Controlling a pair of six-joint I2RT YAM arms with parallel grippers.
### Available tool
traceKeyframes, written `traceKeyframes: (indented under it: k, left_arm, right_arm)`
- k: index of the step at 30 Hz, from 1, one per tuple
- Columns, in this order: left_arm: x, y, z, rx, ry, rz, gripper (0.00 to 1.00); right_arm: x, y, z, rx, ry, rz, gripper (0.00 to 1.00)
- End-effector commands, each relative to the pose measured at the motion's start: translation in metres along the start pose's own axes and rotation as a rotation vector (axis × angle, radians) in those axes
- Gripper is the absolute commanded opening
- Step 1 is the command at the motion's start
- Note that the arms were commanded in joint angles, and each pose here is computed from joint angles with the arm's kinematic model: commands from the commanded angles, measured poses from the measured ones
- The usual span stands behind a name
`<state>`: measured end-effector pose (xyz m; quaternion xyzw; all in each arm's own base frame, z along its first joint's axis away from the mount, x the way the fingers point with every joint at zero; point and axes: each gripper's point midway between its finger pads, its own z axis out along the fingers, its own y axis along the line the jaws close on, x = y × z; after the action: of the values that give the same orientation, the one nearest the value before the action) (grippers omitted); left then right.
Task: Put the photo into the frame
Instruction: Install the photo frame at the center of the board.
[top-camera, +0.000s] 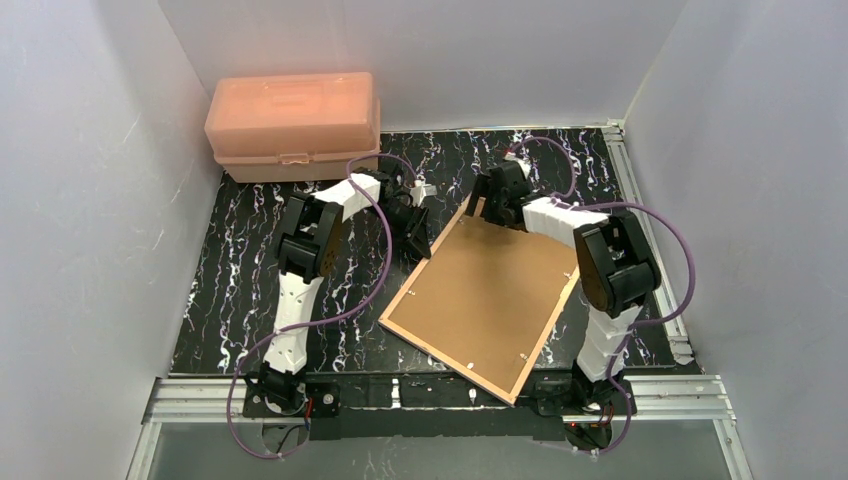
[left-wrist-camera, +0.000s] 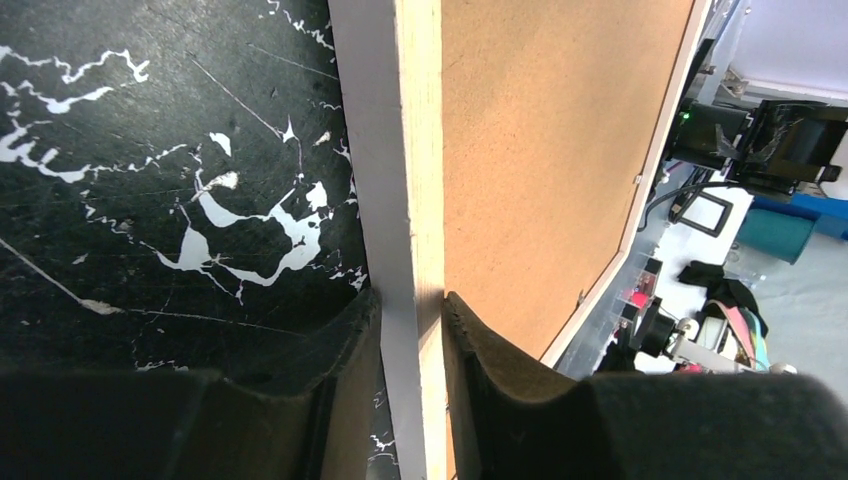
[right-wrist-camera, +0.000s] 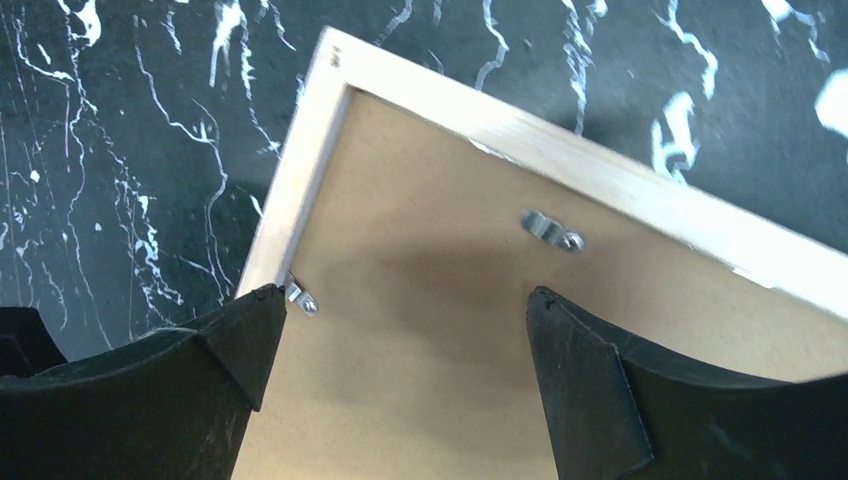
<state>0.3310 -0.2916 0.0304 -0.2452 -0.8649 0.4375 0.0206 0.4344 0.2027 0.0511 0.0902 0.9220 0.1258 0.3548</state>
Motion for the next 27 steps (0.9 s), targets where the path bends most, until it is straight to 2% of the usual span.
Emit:
traceKeyframes:
  k: [1, 5, 8, 12, 15, 19, 21, 27]
  left_arm:
    - [0.005, -0.003, 0.008, -0.007, 0.039, -0.011, 0.24]
    - [0.011, 0.0, 0.006, -0.02, 0.046, -0.006, 0.2]
    - [0.009, -0.005, -0.002, -0.017, 0.029, 0.007, 0.19]
    - [0.011, -0.01, -0.02, -0.034, 0.022, 0.071, 0.17]
    - [0.023, 0.006, -0.036, -0.126, 0.057, 0.134, 0.14]
    - [0.053, 0.036, -0.043, -0.265, 0.137, 0.199, 0.14]
    - [0.069, 0.043, -0.044, -0.284, 0.171, 0.215, 0.14]
    - [0.112, 0.043, -0.037, -0.324, 0.288, 0.305, 0.13]
  right_arm:
    - [-0.023, -0.018, -0.028, -0.01, -0.035, 0.156, 0.99]
    - [-0.051, -0.054, -0.063, 0.045, -0.083, 0.245, 0.99]
    - [-0.056, -0.098, -0.091, 0.196, -0.106, 0.31, 0.99]
    - [-0.041, -0.151, -0.121, 0.365, -0.12, 0.409, 0.99]
    - [-0.019, -0.186, -0.138, 0.487, -0.104, 0.459, 0.99]
    - [0.004, -0.219, -0.144, 0.572, -0.061, 0.51, 0.99]
    - [0.013, -0.229, -0.143, 0.588, -0.037, 0.545, 0.99]
    - [0.012, -0.222, -0.121, 0.509, -0.016, 0.59, 0.99]
